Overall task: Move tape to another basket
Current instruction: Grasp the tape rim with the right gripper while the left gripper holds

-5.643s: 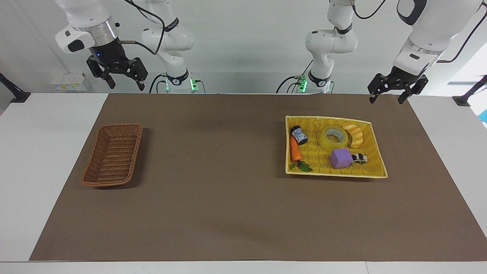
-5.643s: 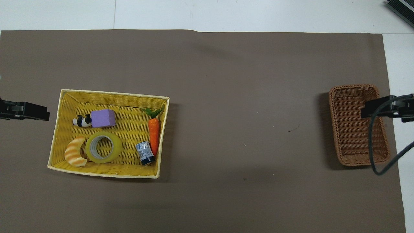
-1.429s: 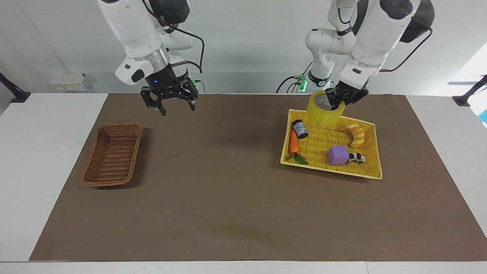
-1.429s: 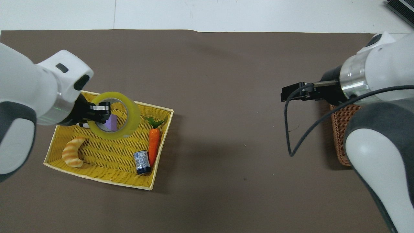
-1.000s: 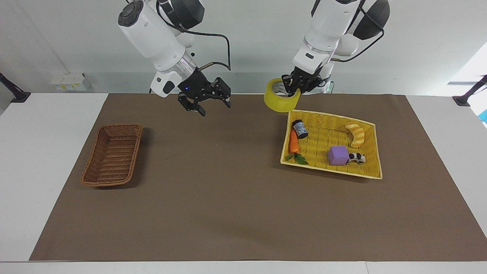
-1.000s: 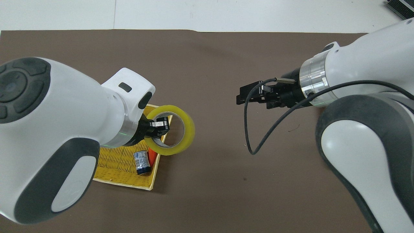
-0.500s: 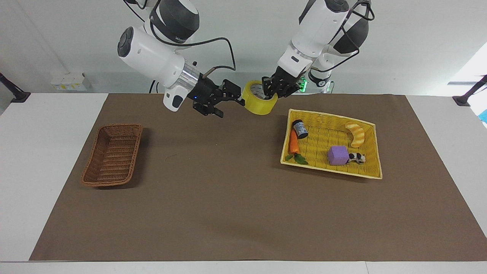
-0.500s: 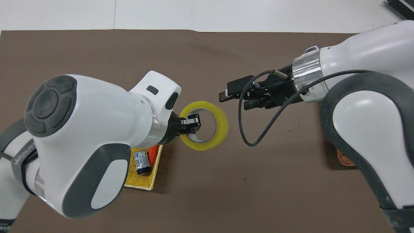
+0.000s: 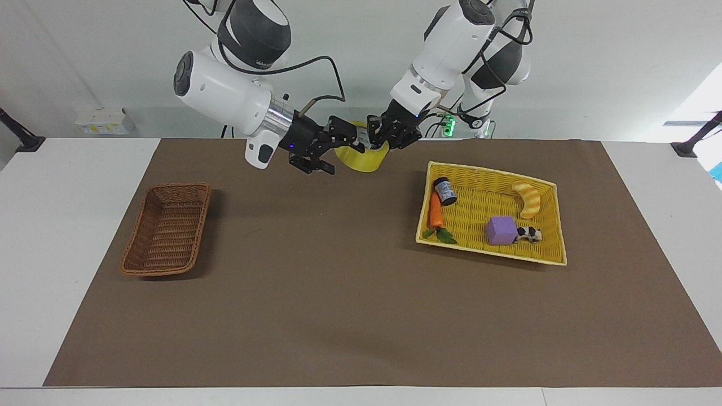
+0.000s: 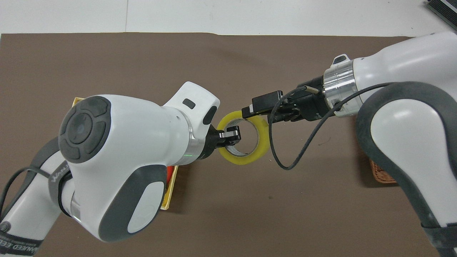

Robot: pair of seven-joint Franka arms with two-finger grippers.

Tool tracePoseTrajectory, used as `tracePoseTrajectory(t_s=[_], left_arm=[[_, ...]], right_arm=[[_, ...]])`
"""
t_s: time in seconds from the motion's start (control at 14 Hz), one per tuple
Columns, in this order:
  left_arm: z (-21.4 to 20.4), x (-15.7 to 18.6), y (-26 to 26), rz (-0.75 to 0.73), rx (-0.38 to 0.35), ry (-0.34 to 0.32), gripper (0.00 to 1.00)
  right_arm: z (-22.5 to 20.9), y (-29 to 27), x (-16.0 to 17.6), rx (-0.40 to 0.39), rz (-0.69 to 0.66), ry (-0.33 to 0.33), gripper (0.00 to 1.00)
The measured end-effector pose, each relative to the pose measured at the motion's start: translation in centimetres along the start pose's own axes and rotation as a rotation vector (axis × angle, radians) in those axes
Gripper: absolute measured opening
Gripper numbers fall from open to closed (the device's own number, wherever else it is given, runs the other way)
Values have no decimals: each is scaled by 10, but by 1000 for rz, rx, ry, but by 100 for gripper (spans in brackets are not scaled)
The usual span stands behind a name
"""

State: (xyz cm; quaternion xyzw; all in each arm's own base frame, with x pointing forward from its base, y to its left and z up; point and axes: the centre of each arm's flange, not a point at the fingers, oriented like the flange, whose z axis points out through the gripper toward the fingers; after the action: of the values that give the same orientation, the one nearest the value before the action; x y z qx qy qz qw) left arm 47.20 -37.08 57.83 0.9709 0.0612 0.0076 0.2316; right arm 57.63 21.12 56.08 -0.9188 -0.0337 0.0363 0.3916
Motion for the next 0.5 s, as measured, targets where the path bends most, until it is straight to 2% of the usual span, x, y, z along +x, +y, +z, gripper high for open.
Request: tracePoseTrajectory(t_s=[0.21,0.43,0.5], left_arm=[[2,9,2,-20,-52,40,23],[1,11,3,-23,-62,48,23],[2,11,3,-25,-65,48,23]], right_arm=[[-3,6,-7,-3,-22,-2,100],[-2,6,-8,-4,-24,-3,100],[-3,5,-9,-3,-26,-1,94]])
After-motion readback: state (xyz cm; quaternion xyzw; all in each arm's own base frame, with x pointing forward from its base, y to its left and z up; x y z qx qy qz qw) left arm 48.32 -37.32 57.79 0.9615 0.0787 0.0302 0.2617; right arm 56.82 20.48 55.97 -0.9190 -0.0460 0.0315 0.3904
